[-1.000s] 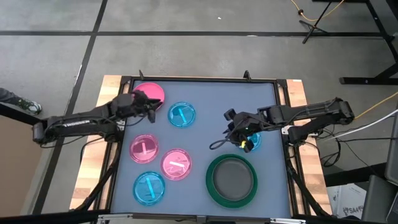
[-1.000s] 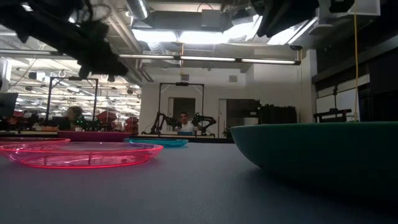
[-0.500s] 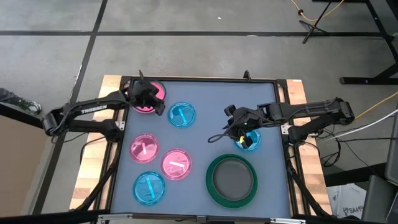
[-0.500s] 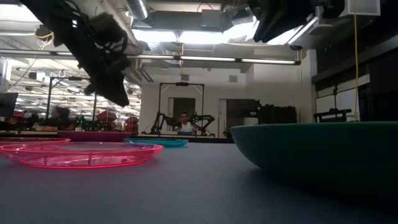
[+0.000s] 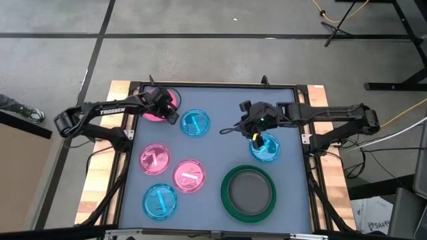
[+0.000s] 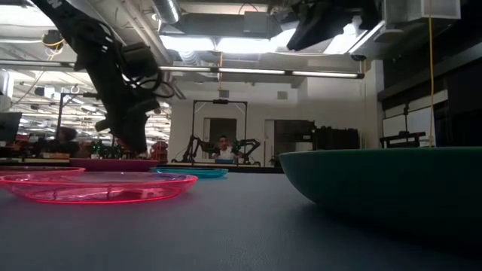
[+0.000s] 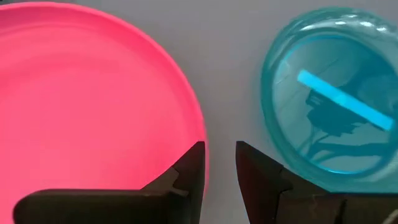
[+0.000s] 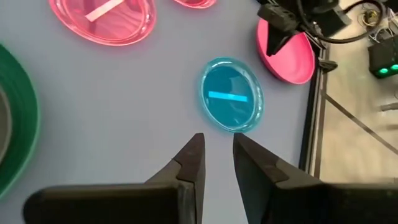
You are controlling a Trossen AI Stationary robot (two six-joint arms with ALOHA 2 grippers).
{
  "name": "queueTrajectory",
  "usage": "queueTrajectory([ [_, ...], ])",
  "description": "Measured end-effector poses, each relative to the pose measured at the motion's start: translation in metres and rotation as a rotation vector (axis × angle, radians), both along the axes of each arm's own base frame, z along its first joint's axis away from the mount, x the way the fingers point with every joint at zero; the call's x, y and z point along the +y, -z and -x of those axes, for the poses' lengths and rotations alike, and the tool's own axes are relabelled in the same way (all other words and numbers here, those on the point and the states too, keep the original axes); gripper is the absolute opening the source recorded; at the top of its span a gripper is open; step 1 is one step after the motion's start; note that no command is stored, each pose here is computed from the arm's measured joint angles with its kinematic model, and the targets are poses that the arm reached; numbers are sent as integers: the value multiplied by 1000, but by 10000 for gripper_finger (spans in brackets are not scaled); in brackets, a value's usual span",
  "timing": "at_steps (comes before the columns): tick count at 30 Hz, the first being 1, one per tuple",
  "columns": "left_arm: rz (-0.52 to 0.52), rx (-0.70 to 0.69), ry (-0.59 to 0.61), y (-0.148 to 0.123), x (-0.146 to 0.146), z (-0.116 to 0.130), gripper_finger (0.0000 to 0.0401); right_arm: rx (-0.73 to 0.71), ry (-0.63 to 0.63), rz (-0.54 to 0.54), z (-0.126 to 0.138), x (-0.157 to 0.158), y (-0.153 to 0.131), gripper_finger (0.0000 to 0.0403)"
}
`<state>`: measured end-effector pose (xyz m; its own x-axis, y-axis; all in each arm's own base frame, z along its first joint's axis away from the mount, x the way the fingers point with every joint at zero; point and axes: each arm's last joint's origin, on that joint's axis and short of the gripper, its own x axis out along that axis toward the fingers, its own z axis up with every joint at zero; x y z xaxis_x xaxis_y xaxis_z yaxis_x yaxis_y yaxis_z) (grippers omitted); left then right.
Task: Stack plastic plates
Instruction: Stack the pink plate on top of the black plate
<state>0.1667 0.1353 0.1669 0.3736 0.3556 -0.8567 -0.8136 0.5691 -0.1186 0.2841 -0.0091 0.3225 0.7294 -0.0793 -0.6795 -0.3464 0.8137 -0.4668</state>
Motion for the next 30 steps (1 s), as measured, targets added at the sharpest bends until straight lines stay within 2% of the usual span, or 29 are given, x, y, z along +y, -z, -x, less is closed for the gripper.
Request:
queueTrajectory([
  [23, 75, 129, -10, 30, 5, -6, 84, -3, -21, -24, 0, -1, 0, 74],
  [30, 74, 141, -14, 32, 6, -6, 82, -2, -21, -24, 0, -1, 0, 74],
])
